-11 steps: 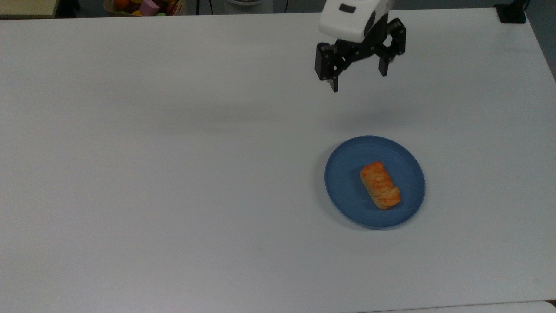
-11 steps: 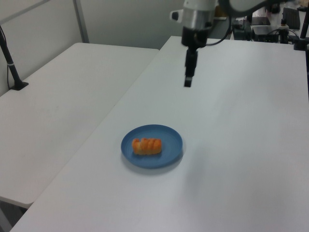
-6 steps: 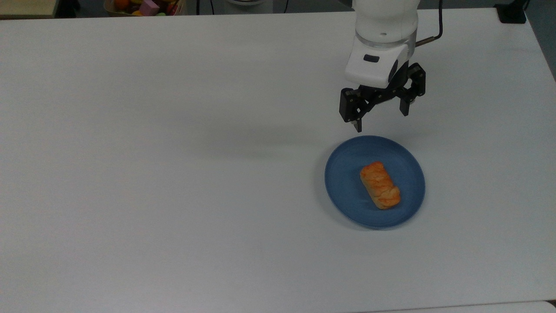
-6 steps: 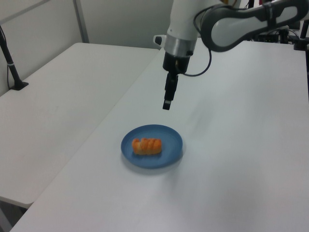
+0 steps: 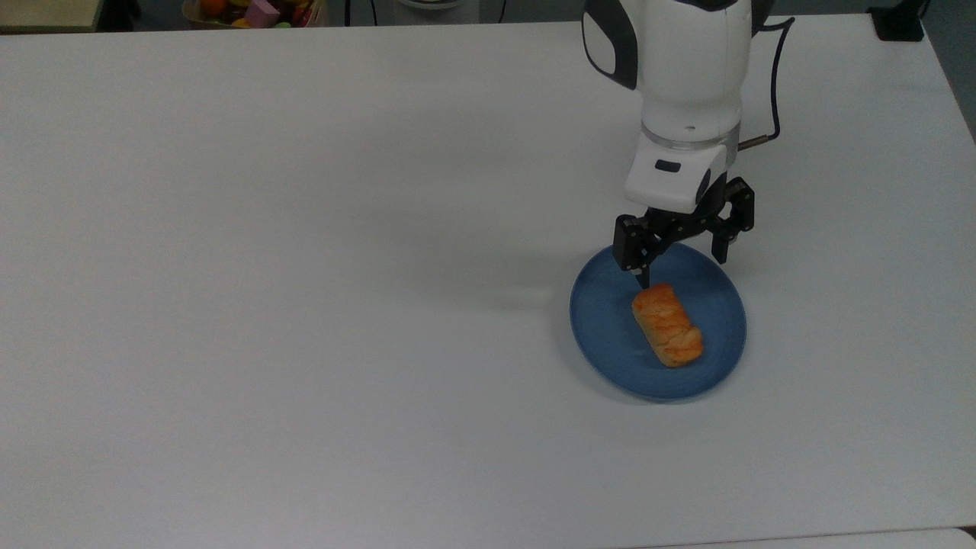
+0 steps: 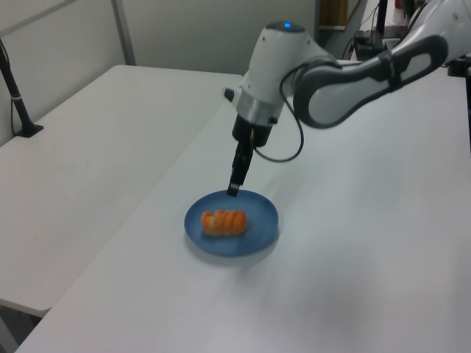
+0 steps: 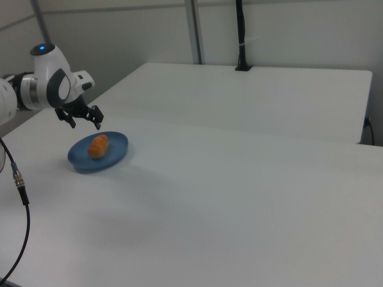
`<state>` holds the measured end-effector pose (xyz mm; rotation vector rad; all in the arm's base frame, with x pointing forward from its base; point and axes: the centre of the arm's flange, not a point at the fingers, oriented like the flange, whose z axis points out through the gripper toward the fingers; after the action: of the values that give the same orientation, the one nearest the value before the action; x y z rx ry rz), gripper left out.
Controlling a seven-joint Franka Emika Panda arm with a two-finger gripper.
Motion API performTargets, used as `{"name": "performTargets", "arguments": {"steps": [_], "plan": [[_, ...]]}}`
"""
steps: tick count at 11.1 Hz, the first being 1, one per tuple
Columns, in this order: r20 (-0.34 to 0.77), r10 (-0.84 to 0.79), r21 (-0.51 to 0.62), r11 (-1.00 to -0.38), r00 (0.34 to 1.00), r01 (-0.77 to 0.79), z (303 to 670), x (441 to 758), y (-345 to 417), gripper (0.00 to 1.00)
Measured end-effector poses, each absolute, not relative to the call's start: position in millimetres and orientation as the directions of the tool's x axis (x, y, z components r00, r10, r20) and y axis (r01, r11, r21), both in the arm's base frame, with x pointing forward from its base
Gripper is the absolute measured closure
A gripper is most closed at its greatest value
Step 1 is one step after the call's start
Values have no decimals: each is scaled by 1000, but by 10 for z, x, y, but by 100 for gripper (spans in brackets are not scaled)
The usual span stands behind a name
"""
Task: Put the bread on the table
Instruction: 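Lower the gripper onto the bread roll and close it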
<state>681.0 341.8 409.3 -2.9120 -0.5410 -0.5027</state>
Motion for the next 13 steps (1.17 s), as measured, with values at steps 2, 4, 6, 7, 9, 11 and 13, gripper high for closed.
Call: {"name": "performTargets", "arguments": {"steps": [2, 4, 6, 7, 9, 11, 13], "plan": [[355, 339, -52, -923, 871, 381, 3826, 6851, 3472, 0], [368, 358, -26, -919, 858, 394, 3567, 6897, 3496, 0], [363, 376, -5, -914, 853, 405, 3353, 6916, 3505, 0], [354, 382, 1, -913, 854, 408, 3270, 6916, 3505, 0], [341, 380, 0, -915, 860, 404, 3163, 6915, 3504, 0], [335, 348, -8, -928, 876, 373, 3110, 6913, 3505, 0], [338, 351, 14, -930, 873, 368, 3110, 6913, 3507, 5]]}}
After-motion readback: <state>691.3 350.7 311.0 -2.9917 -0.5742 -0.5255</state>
